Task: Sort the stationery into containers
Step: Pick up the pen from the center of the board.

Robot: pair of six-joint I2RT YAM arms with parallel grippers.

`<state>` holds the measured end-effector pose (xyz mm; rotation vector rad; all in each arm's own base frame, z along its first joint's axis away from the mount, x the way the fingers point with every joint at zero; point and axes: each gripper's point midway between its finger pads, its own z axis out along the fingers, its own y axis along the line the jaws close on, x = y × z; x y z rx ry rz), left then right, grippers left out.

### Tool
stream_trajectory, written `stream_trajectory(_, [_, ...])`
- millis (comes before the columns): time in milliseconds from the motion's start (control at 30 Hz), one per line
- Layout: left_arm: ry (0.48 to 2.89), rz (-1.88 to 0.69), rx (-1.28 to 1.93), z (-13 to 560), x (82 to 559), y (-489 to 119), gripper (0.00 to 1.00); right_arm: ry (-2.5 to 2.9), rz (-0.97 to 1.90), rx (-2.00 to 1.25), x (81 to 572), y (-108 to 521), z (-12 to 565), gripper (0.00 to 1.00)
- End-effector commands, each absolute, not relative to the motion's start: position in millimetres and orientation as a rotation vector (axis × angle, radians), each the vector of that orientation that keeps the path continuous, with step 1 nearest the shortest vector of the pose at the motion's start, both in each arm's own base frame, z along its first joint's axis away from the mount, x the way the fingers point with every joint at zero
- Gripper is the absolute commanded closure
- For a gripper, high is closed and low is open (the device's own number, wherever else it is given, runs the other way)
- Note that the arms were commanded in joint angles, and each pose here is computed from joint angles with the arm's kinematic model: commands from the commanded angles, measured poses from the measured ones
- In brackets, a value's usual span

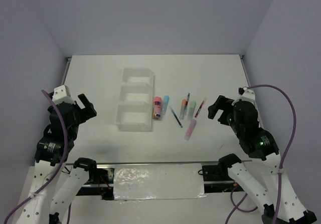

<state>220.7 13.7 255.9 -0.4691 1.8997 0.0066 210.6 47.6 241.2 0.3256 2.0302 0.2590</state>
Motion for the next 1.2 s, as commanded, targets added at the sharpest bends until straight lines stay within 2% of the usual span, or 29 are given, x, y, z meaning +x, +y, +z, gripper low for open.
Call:
stream_trajectory(0, [1.853, -0.024, -0.459, 269, 226, 11, 0.01, 2.053, 0.277, 0.375, 219, 52, 229, 0.00])
stream_trajectory(67, [1.857, -0.025, -0.455, 269, 227, 10, 0.01, 2.030, 0.396, 0.334, 229, 73, 228, 0.00])
stream_trajectory(167, [1.862, -0.024, -0.456, 268, 228, 10, 0.01, 2.098, 0.501, 0.354, 241, 96, 193, 0.00])
stream_trajectory(300, [1.878, -0.032, -0.438, 265, 230, 7, 0.01, 2.286, 0.356, 0.525, 251, 95, 123, 0.00])
stream_trajectory(533, [1.899, -0.041, -0.417, 261, 234, 3, 0.01, 2.383, 0.248, 0.529, 252, 122, 70, 0.04])
stream_trajectory(633, [1.906, -0.042, -0.413, 260, 235, 2, 0.01, 2.436, 0.214, 0.503, 249, 136, 55, 0.12])
stream_trajectory(800, [1.904, -0.043, -0.410, 261, 235, 2, 0.01, 2.462, 0.133, 0.511, 240, 141, 35, 0.18])
stream_trajectory(900, [1.900, -0.051, -0.404, 262, 234, 0, 0.01, 2.465, 0.130, 0.531, 237, 140, 24, 0.25])
stream_trajectory(1000, [1.908, -0.055, -0.399, 260, 235, -1, 0.01, 2.497, 0.120, 0.514, 235, 143, 16, 0.40])
stream_trajectory(1033, [1.909, -0.052, -0.399, 260, 235, 0, 0.01, 2.507, 0.115, 0.502, 235, 143, 14, 0.50])
stream_trajectory(1067, [1.911, -0.053, -0.398, 259, 235, -1, 0.01, 2.513, 0.114, 0.496, 234, 144, 13, 0.55])
stream_trajectory(1167, [1.912, -0.056, -0.394, 259, 235, -2, 0.01, 2.487, 0.146, 0.492, 235, 145, 20, 0.61])
